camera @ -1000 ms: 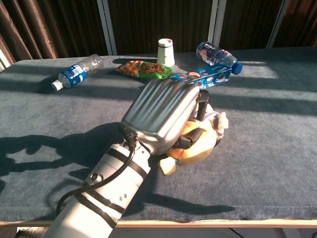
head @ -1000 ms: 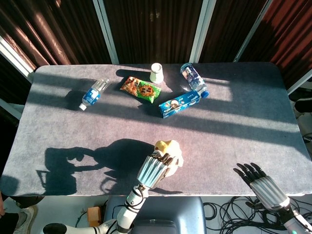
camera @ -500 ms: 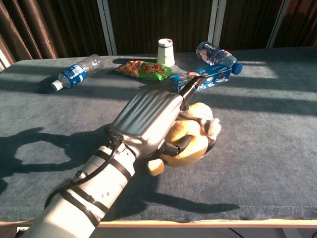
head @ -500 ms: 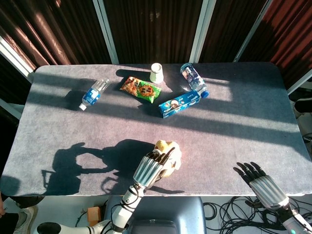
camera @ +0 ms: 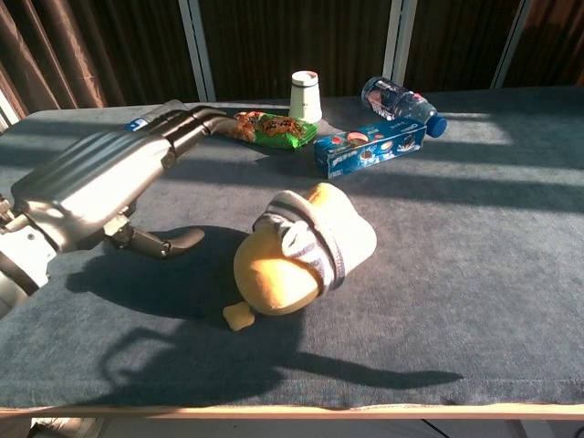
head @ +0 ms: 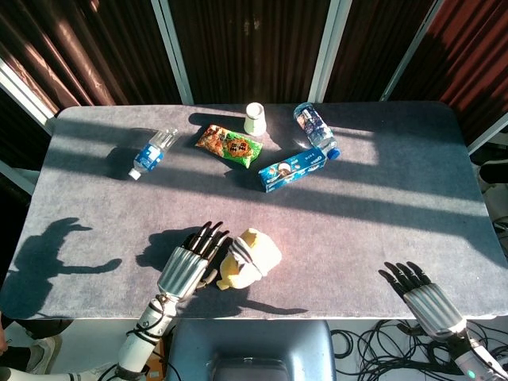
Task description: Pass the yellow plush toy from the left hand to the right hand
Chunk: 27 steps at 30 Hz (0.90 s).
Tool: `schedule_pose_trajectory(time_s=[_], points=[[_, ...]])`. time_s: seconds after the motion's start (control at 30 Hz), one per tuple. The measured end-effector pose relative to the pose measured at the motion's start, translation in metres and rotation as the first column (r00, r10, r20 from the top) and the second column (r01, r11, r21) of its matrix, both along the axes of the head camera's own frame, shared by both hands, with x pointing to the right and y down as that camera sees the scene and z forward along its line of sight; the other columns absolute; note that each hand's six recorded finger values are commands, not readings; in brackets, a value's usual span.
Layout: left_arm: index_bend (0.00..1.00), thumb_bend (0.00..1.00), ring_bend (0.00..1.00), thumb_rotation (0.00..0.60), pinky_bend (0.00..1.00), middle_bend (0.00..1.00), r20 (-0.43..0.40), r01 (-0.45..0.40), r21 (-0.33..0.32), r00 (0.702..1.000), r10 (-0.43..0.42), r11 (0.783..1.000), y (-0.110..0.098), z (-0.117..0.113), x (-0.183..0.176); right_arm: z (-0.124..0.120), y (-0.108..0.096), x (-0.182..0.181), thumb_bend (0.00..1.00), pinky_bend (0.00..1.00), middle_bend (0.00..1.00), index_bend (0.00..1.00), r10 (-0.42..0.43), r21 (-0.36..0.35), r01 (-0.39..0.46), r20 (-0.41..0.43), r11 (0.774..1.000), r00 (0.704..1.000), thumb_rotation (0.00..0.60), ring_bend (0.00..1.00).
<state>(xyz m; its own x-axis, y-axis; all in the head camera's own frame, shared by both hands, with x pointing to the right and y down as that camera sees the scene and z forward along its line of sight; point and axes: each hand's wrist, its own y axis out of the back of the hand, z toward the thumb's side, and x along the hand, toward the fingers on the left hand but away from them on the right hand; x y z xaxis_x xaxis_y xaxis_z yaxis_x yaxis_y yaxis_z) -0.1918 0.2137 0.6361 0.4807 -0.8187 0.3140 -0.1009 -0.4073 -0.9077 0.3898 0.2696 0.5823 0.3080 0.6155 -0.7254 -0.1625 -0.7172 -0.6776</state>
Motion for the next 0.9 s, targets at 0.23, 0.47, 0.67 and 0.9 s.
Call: schedule_pose_trajectory(time_s=[0.23, 0.47, 0.67, 0.9], points=[[0.0, 0.29, 0.0, 0.6, 0.26, 0.0, 0.03, 0.097, -0.076, 0.995, -0.095, 0.992, 0.006, -0.02, -0.079, 0.013, -0.003, -0.014, 0.05, 0.0, 0.0, 0.0, -0.015, -0.013, 0.015, 0.025, 1.0, 1.0, 0.6, 0.0], [0.0, 0.28, 0.0, 0.6, 0.26, 0.0, 0.1, 0.243, -0.098, 0.967, -0.233, 0.965, 0.019, -0.037, -0.163, 0.03, -0.021, -0.051, 0.05, 0.0, 0.0, 0.0, -0.001, -0.033, 0.006, 0.159, 0.999, 0.987, 0.6, 0.0], [0.0, 0.28, 0.0, 0.6, 0.26, 0.0, 0.147, 0.306, -0.072, 0.944, -0.294, 0.949, 0.027, -0.042, -0.205, 0.042, -0.043, -0.104, 0.05, 0.0, 0.0, 0.0, -0.005, -0.019, 0.012, 0.324, 1.0, 0.946, 0.6, 0.0], [0.0, 0.28, 0.0, 0.6, 0.26, 0.0, 0.112, 0.328, -0.068, 0.941, -0.319, 0.942, 0.029, -0.052, -0.213, 0.06, -0.063, -0.168, 0.05, 0.0, 0.0, 0.0, -0.06, 0.024, 0.055, 0.403, 0.998, 0.913, 0.6, 0.0]])
